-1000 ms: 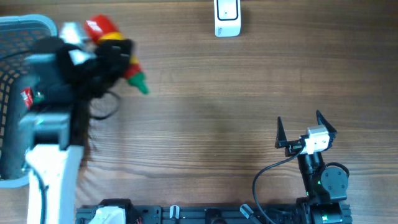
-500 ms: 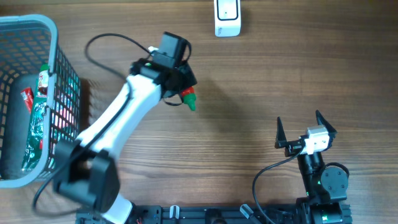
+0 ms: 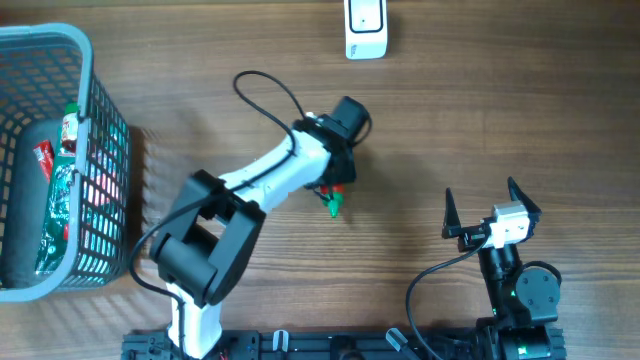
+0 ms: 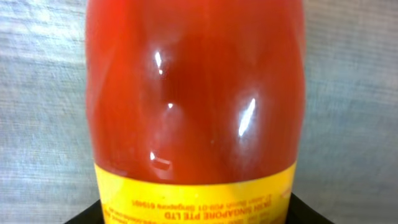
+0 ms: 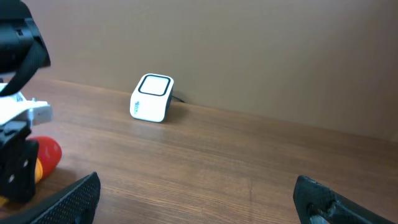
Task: Scan the item barcode
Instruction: 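Lift the sauce bottle out and set it upright on the table, then return the left gripper to the basket and grasp the green-capped jar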
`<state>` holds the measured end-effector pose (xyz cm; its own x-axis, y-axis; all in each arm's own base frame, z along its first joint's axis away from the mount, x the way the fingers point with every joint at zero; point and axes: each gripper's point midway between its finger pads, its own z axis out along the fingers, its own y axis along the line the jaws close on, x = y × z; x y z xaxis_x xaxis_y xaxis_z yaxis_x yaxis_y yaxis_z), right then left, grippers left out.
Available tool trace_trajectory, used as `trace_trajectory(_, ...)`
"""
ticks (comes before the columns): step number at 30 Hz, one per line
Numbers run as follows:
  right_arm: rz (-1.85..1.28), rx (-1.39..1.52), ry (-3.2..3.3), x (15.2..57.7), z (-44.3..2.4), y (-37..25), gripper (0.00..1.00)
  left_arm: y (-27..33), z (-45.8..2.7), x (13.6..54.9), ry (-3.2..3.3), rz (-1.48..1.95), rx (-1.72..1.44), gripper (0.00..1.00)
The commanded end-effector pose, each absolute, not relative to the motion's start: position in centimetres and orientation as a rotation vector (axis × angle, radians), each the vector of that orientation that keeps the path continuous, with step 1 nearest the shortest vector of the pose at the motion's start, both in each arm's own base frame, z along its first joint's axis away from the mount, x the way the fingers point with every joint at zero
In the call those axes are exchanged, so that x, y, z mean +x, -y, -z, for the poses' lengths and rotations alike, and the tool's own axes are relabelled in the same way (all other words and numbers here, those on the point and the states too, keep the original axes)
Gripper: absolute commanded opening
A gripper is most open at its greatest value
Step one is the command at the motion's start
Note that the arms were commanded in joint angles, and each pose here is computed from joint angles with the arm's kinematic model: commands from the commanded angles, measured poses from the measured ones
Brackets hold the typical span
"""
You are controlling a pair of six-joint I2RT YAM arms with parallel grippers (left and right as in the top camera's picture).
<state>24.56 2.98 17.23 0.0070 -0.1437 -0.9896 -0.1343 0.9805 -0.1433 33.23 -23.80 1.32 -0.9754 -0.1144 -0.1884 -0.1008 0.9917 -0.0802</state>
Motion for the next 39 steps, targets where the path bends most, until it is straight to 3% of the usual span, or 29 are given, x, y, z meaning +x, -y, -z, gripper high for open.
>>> trace_trajectory(1, 0.008, -0.238, -1.565, 24.5, -17.2, -3.2, 1.00, 23.5, -1.0, 32.2, -2.905, -0.043, -0.050, 0.53)
trace_trajectory(3, 0.008, -0.238, -1.565, 24.5, -17.2, -3.2, 1.00, 23.7, -0.8, 31.6, -2.914, -0.052, -0.026, 0.58)
trace_trajectory(7, 0.008, -0.239, -1.565, 24.5, -17.2, -3.2, 1.00, 24.1, -0.8, 31.2, -2.916, -0.053, -0.004, 0.78)
trace_trajectory(9, 0.007, -0.238, -1.565, 24.5, -17.2, -3.2, 1.00, 24.1, -0.9, 31.1, -2.919, -0.057, -0.003, 1.00)
trace_trajectory(14, 0.008, -0.238, -1.565, 24.5, -17.2, -3.2, 1.00, 24.0, -2.7, 31.1, -2.900, -0.032, 0.009, 1.00)
trace_trajectory(24, 0.008, -0.238, -1.565, 24.5, -17.2, -3.2, 1.00, 21.8, -13.0, 32.8, -2.624, -0.033, 0.058, 1.00)
trace_trajectory(33, 0.008, -0.238, -1.565, 24.5, -17.2, -3.2, 1.00, 14.4, -25.6, 33.6, -2.241, -0.095, -0.185, 1.00)
trace_trajectory(39, 0.008, -0.239, -1.565, 24.5, -17.2, -3.2, 1.00, 6.9, -30.2, 33.4, -2.108, -0.128, -0.398, 1.00)
